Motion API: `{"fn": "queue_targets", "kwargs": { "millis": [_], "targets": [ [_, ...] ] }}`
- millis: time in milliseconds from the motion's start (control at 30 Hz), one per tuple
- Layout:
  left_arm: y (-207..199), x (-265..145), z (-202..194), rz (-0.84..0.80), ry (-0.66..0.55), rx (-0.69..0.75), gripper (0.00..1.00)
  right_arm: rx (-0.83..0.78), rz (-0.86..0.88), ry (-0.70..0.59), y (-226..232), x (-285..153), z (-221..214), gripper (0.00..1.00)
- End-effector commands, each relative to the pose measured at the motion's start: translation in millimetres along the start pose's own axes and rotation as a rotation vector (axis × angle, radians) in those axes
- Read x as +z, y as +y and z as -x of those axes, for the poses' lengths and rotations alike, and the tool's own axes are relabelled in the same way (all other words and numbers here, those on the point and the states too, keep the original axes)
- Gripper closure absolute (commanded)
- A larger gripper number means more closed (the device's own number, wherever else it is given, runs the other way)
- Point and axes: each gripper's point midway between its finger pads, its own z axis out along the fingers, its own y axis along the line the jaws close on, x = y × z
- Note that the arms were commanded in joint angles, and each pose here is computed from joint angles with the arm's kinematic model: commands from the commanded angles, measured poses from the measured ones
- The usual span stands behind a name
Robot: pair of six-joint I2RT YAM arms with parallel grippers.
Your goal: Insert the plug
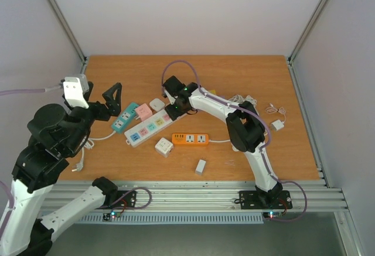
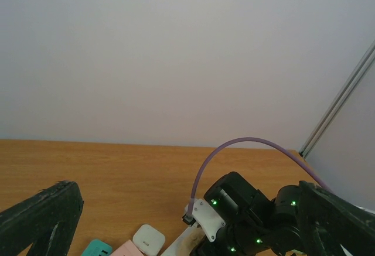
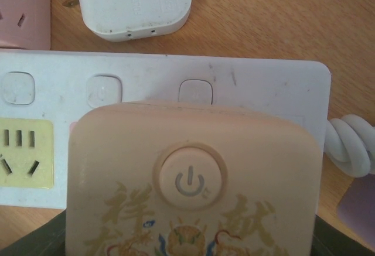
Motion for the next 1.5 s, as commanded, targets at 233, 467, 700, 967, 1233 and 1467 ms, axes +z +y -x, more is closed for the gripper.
{"fn": "queue_targets", "kwargs": {
  "millis": [233, 467, 700, 967, 1233, 1467],
  "targets": [
    [1, 10, 2, 0.030, 0.004, 0.000, 0.01, 0.018, -0.189, 0.228, -38, 7, -56, 0.52],
    [10, 34, -14, 0.113, 0.052, 0.007, 0.00, 0.042, -0.048, 0.040, -13, -50, -13, 0.21],
    [18, 81, -65, 0.195, 0.160, -0.010, 0.01, 0.092, 0.020, -0.072, -3, -87, -5, 0.15],
    [32, 140, -156, 0.260, 0.421, -0.161, 0.01, 0.225, -0.001, -0.320, -15, -139, -8, 0.16],
    [80, 179, -260, 0.404, 0.695, -0.311, 0.04, 0.337, -0.039, -0.321, -27, -143, -40, 0.20],
    [111, 194, -312, 0.504, 0.833, -0.373, 0.17, 0.423, -0.029, -0.291, -27, -136, -58, 0.20]
  ]
}}
